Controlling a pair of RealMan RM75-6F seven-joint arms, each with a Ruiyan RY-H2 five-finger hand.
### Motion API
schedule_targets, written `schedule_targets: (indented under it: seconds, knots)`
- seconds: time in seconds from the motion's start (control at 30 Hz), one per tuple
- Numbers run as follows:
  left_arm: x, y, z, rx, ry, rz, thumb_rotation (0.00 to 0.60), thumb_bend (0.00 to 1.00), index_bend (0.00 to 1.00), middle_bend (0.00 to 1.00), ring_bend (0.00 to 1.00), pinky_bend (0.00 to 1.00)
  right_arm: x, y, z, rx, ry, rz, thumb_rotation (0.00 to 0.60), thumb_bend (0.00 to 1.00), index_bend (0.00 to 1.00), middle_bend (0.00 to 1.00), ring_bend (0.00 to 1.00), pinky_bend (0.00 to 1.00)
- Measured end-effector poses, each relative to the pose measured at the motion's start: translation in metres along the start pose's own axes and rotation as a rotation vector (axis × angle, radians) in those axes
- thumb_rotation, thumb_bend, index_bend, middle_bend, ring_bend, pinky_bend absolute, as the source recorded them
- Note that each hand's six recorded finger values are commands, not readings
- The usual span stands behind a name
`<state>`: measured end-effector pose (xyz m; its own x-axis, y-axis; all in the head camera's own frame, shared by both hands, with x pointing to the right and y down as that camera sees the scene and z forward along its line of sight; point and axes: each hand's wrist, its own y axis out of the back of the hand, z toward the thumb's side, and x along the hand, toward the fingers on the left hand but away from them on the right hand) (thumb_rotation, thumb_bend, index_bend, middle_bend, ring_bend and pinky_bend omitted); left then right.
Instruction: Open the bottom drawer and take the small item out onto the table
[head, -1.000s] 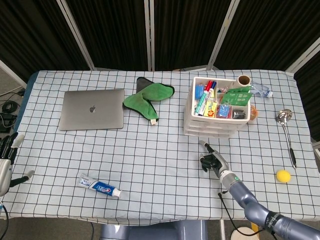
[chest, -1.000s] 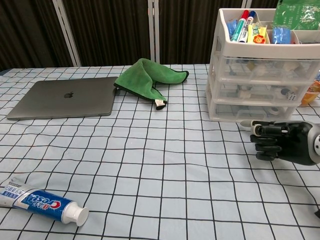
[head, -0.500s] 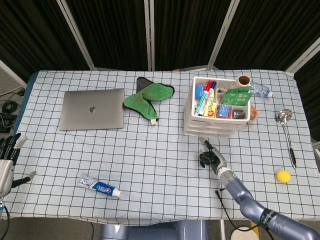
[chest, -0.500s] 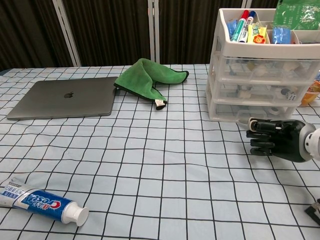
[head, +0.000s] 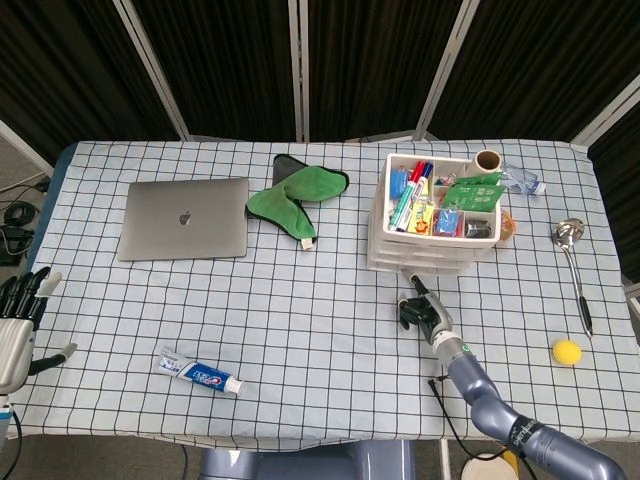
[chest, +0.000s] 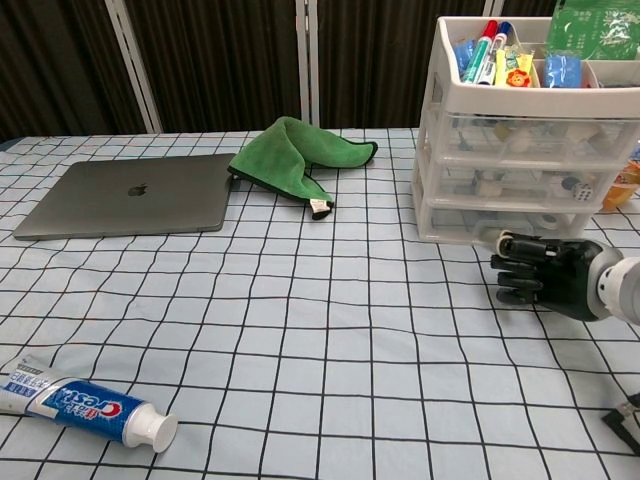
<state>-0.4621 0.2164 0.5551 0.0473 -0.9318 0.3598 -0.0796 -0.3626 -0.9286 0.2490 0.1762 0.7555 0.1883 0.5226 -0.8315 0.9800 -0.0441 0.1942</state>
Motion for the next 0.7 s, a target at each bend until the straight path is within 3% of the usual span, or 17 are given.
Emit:
schedule_targets:
  seconds: [0.23, 0.5, 0.7]
  knots:
    - [0.001, -0.002, 0.001, 0.002, -0.003, -0.009, 0.600, 0.01, 0.00, 0.00, 0.00, 0.00, -0.004, 0.000, 0.001, -0.051, 0.051, -0.031, 0.600, 0.67, 0.11, 0.98, 0.98, 0.84]
    - [0.001, -0.004, 0.002, 0.002, -0.008, -0.022, 0.600, 0.01, 0.00, 0.00, 0.00, 0.00, -0.010, -0.003, -0.005, -0.107, 0.025, -0.009, 0.600, 0.67, 0.23, 0.98, 0.98, 0.84]
    - [0.001, -0.005, 0.002, 0.004, -0.011, -0.024, 0.600, 0.01, 0.00, 0.00, 0.00, 0.00, -0.016, -0.007, -0.008, -0.111, 0.008, 0.007, 0.600, 0.67, 0.26, 0.99, 0.98, 0.84]
